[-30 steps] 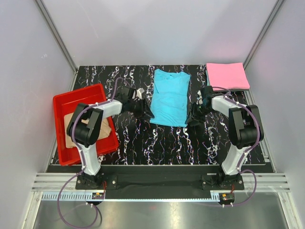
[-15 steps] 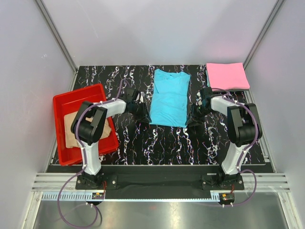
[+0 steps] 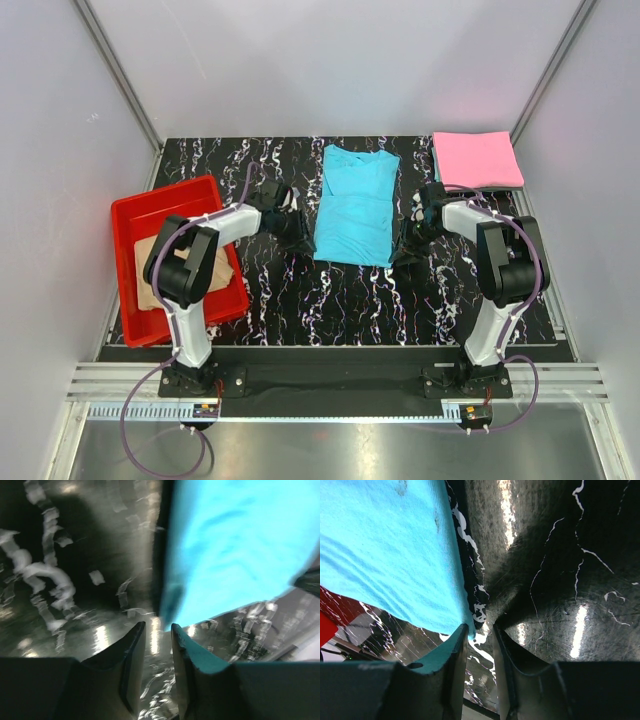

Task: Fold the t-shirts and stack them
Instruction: Fold the tshirt

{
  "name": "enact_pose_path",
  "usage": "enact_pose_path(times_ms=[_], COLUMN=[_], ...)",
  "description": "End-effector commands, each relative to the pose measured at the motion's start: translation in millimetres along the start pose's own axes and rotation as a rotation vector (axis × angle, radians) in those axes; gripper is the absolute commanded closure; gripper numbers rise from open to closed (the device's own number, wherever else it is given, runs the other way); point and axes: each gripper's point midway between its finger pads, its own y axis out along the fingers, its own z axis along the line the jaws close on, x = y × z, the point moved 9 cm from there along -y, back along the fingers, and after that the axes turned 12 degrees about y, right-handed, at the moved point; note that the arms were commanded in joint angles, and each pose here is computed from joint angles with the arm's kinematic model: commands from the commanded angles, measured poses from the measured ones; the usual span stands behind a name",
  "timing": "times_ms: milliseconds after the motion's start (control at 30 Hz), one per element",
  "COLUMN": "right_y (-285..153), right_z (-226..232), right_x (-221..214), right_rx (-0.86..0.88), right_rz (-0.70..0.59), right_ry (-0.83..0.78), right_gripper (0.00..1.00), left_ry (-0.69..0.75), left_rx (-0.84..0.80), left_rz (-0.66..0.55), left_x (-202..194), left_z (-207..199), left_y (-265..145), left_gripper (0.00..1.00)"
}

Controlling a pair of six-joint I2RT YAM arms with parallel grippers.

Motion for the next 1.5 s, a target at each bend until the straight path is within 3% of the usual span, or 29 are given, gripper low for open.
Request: enact_pose_path(times_ms=[0,433,700,833,1133,1467], right_y=[-6,-6,-1,-9,-36,-14], right_z=[1,2,-3,2,20,11], right_x=[5,7,8,7,4,-9], right_rx=[-0.031,-0.029,-0.068,-0.043,0.039,0.079], right_rz=[-0.037,-0.038,-0.033,-0.036,-0.060,0.016], right_ry=[-0.018,-0.029,-0.027,-0.037,-0.053,0.065], right_gripper=[0.66,0.67,0.66,0.64,0.55,0.48], left_ry=[0.080,0.088,0.020,0.032,0.106,0.073], left_rx=[-0.284,-0.292,-0.094,-0.123,-0.206,-0.128], left_rz=[-0.113,-0.127,-0.031,-0.048,-0.111,0.010], left_x=[32,42,10,12,30,-7], left_z=[-38,-32,10,0,-39,-6], left_y=[-17,12,45,29,-31,-1], left_gripper=[0.68,0.70,0.74,0.72,0.55,0.54])
